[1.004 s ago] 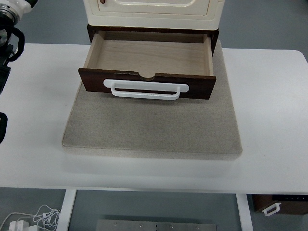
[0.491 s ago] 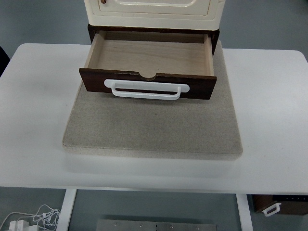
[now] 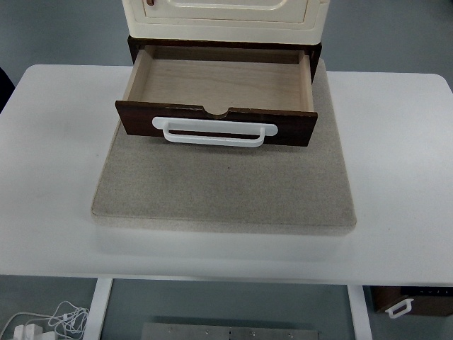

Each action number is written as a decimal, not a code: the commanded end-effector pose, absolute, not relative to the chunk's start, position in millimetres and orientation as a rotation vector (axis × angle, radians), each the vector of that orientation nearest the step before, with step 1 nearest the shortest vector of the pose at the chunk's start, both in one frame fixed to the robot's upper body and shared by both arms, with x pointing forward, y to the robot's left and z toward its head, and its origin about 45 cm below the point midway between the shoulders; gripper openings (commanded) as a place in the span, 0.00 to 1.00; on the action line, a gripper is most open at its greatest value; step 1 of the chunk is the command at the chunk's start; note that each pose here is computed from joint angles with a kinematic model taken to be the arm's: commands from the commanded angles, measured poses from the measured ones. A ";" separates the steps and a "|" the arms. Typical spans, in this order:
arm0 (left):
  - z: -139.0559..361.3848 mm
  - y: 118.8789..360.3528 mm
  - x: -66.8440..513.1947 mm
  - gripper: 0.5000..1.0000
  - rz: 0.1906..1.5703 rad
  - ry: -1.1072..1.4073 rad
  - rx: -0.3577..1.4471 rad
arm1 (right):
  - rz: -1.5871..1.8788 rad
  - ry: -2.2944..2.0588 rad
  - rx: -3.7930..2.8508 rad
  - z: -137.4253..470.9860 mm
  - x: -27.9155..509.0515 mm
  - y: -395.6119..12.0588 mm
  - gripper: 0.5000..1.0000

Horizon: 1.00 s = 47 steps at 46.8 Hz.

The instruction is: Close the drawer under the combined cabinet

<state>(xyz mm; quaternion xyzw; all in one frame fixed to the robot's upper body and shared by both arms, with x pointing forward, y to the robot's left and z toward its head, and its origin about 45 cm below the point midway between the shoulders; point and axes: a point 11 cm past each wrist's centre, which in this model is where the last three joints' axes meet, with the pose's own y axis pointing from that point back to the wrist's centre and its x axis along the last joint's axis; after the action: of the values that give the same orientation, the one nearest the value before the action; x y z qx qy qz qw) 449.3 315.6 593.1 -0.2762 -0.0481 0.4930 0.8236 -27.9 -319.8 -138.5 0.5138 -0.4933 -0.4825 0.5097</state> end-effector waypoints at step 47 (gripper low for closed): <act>479.8 83.5 340.3 0.99 0.343 -0.458 0.142 | -1.162 -1.188 1.237 -138.5 -27.9 -319.8 0.90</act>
<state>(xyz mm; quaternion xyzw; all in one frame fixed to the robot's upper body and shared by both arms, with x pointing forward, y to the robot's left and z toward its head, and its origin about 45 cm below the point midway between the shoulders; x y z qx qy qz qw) 347.4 90.5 495.3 0.0398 -0.2264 0.1936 0.9538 -27.9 -319.8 -138.5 0.5137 -0.4933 -0.4825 0.5098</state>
